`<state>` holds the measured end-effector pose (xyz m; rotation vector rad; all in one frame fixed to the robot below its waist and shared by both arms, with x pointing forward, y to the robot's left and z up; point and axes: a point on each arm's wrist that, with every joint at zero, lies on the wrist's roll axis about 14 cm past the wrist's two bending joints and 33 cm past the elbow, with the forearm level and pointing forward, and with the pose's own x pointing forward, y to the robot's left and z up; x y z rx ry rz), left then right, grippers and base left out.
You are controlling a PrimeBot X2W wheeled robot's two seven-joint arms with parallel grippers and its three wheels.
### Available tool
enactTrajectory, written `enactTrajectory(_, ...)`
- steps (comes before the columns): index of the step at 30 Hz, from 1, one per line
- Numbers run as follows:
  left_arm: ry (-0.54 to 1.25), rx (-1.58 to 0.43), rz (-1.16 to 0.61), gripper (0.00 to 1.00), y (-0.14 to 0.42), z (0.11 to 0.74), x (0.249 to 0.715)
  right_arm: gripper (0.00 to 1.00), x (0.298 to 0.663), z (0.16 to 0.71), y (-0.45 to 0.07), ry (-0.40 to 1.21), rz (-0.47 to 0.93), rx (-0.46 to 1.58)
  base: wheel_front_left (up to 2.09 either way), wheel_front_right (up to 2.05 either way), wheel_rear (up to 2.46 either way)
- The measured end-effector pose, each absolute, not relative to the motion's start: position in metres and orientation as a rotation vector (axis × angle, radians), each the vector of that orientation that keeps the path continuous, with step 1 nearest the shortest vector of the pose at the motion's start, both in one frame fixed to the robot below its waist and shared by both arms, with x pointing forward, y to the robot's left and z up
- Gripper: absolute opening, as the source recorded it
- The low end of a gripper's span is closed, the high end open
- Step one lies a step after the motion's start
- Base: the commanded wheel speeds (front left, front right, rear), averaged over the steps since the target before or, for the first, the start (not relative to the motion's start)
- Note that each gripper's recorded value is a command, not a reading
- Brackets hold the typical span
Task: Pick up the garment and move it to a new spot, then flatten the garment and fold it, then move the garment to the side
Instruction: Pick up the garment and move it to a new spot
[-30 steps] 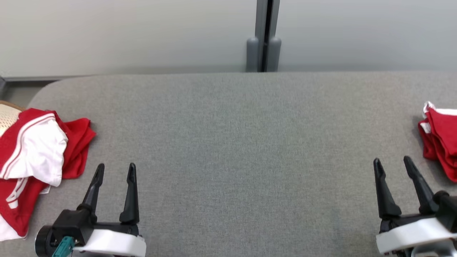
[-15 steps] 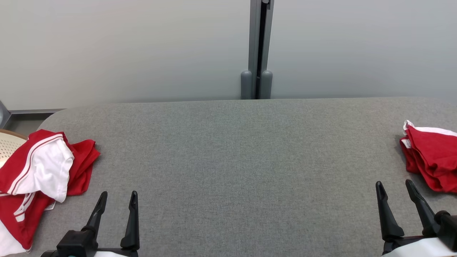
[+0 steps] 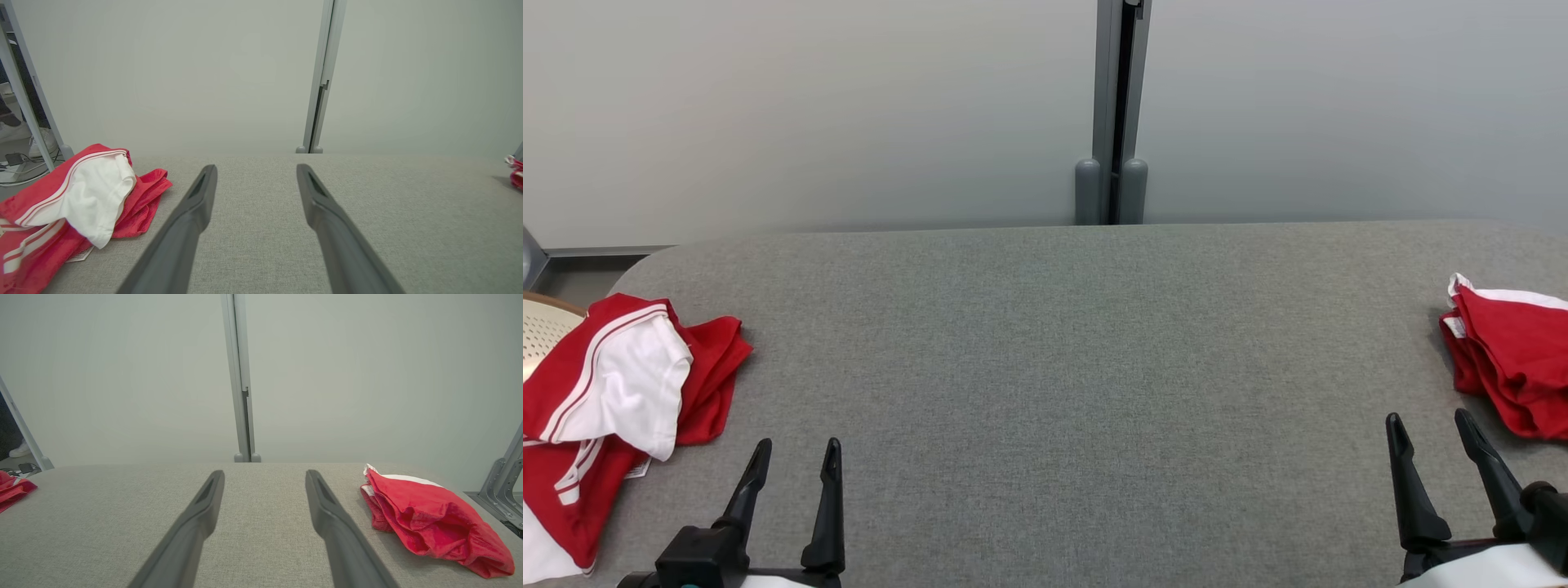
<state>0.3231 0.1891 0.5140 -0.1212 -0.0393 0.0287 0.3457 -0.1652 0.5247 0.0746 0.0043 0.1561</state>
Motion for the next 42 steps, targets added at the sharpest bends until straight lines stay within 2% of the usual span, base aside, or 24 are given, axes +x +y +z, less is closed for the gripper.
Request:
enactTrajectory(16, -0.074, -0.128, 0.062, 1.0, 0.198, 0.525, 0.324, 1.0, 0.356, 0.526, -0.152, 0.004, 0.195, 0.073, 0.0, 0.0, 0.0)
enactTrajectory(25, -0.131, -0.131, 0.206, 1.0, 0.246, 0.535, 0.319, 1.0, 0.387, 0.538, -0.084, -0.009, 0.402, 0.072, 0.0, 0.0, 0.0)
enactTrajectory(33, -0.136, -0.115, 0.38, 1.0, 0.293, 0.53, 0.286, 1.0, 0.398, 0.538, -0.017, 0.003, 0.6, 0.084, 0.0, 0.0, 0.0)
enactTrajectory(42, -0.129, -0.11, 0.47, 1.0, 0.315, 0.525, 0.262, 1.0, 0.401, 0.539, 0.012, 0.003, 0.695, 0.067, 0.0, 0.0, 0.0)
